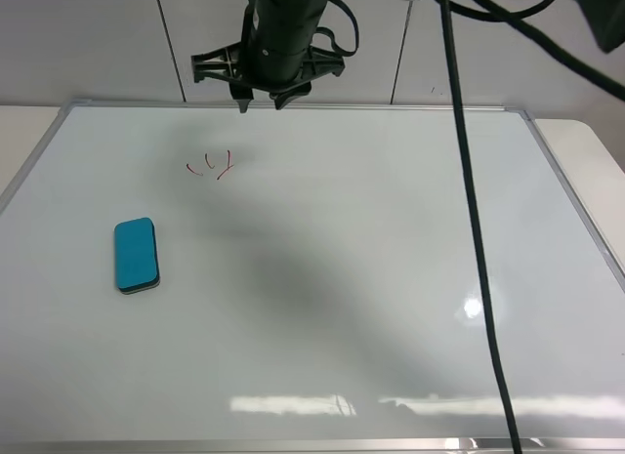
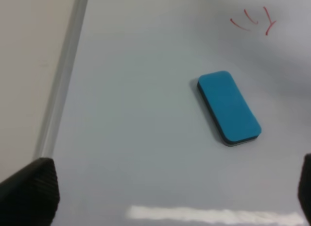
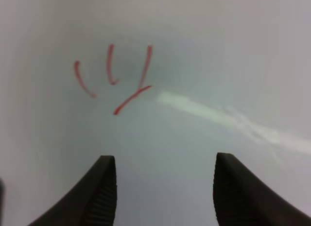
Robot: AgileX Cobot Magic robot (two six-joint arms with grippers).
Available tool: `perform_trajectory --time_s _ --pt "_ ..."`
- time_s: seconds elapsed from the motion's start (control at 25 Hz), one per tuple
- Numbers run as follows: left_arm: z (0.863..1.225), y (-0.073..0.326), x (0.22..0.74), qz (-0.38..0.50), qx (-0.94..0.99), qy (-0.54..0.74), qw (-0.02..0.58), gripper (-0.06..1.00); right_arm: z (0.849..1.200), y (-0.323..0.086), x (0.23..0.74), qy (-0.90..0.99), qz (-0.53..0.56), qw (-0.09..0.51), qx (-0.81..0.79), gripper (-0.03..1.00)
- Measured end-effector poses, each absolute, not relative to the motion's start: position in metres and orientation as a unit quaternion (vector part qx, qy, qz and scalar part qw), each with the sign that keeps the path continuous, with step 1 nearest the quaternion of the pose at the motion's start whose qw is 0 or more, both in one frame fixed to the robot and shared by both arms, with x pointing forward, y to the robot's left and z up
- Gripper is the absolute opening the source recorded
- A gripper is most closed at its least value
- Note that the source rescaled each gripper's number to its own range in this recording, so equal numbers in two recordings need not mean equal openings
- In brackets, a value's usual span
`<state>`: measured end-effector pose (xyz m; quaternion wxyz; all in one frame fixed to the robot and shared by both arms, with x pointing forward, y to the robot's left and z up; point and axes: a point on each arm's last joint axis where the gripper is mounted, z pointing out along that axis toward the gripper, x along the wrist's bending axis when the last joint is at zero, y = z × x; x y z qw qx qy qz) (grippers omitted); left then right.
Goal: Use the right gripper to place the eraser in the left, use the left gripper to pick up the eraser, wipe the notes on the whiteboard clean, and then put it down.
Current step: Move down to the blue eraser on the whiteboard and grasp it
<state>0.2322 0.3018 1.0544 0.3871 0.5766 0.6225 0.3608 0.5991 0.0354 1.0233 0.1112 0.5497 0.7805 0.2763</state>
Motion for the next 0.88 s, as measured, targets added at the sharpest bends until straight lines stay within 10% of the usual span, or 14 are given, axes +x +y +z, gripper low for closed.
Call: perform_trajectory --time_s 0.88 --pt "1.054 0.302 0.232 0.361 0.577 0.623 0.387 1.00 1.093 -0.172 0.538 0.705 0.287 0.231 0.606 0.46"
